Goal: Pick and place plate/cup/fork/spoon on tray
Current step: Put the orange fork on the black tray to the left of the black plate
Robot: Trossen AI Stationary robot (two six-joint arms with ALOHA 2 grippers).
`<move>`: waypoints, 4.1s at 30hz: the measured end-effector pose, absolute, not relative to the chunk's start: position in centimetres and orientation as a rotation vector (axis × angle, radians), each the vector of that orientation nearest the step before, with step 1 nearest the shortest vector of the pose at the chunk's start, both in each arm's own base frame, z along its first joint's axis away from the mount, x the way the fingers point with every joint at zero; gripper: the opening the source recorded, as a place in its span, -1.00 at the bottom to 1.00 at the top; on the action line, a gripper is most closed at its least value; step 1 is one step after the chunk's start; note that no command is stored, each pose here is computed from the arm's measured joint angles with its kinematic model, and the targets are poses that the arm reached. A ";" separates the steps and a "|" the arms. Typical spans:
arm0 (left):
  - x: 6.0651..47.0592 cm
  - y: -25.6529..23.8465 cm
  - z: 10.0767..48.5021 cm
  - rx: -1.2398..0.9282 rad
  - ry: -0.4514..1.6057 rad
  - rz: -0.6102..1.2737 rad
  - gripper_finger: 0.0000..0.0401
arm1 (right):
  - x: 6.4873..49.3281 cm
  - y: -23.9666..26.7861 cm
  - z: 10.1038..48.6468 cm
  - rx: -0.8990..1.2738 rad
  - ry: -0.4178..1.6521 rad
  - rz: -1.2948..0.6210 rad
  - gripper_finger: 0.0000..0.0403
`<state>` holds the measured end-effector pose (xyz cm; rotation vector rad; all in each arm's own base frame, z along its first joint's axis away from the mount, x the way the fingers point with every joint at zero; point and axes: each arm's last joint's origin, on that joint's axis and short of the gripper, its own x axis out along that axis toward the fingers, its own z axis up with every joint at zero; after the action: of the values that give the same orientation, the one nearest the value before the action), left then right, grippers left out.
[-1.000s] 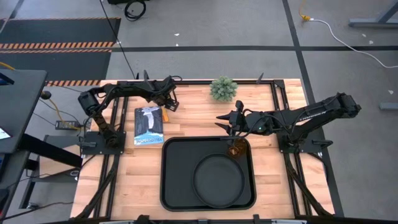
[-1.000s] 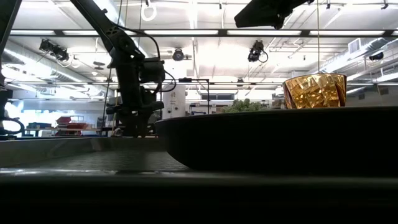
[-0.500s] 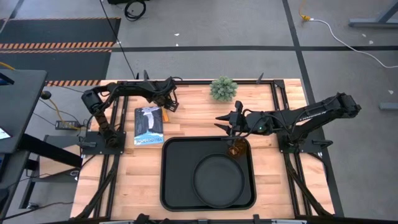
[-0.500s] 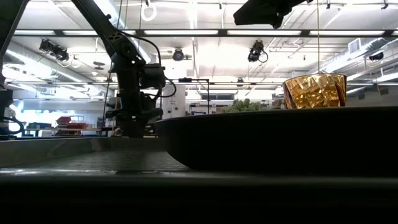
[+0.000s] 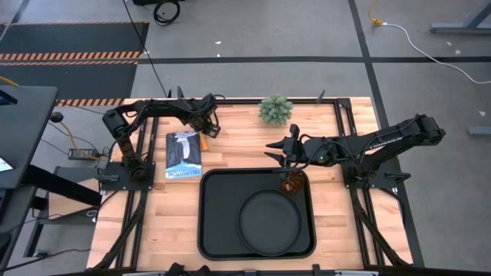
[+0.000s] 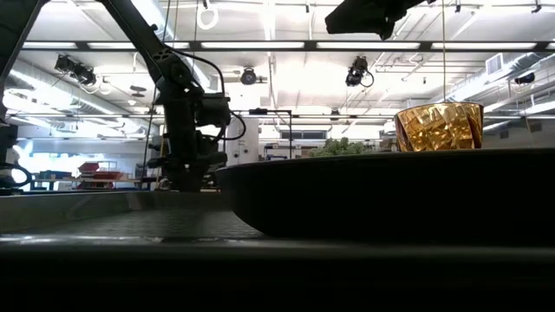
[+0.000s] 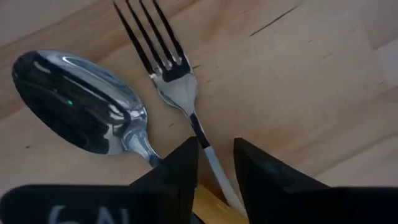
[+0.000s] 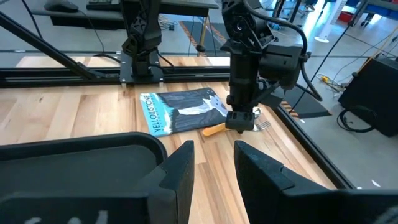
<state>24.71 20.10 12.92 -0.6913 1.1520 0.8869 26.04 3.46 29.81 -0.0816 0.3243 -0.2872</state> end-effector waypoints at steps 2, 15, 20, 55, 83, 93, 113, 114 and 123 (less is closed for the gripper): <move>24.7 20.1 12.6 -0.682 1.171 0.879 -0.51 | 26.0 3.5 29.8 -0.080 0.325 -0.283 -0.40; 25.3 19.6 12.6 -0.615 1.171 0.837 -0.93 | 26.1 3.5 29.8 -0.078 0.324 -0.272 -0.40; 25.3 19.6 13.4 -0.616 1.123 0.825 -0.92 | 26.1 3.5 29.8 -0.077 0.323 -0.271 -0.40; 29.1 17.3 14.8 -0.673 0.805 0.536 -0.92 | 26.0 4.1 30.0 -0.081 0.305 -0.248 -0.40; 32.0 9.2 17.5 -0.590 0.724 0.239 -0.92 | 24.0 5.2 31.6 -0.009 0.251 -0.190 -0.40; 31.0 3.4 19.2 -0.485 0.824 0.313 -0.92 | 23.9 5.9 31.7 -0.020 0.243 -0.160 -0.40; 30.9 -2.2 19.4 -0.497 0.763 0.434 -0.92 | 23.8 6.4 32.1 -0.072 0.206 -0.185 -0.40; 30.9 -2.4 19.4 -0.497 0.755 0.449 -0.92 | 23.8 6.5 32.1 -0.077 0.197 -0.178 -0.40; 30.6 -4.3 19.5 -0.561 0.684 0.541 -0.92 | 23.9 6.5 32.4 -0.132 0.176 -0.146 -0.40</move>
<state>30.59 -4.28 19.50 -0.5608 0.6843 0.5409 23.90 6.49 32.41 -0.1322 0.1765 -0.1460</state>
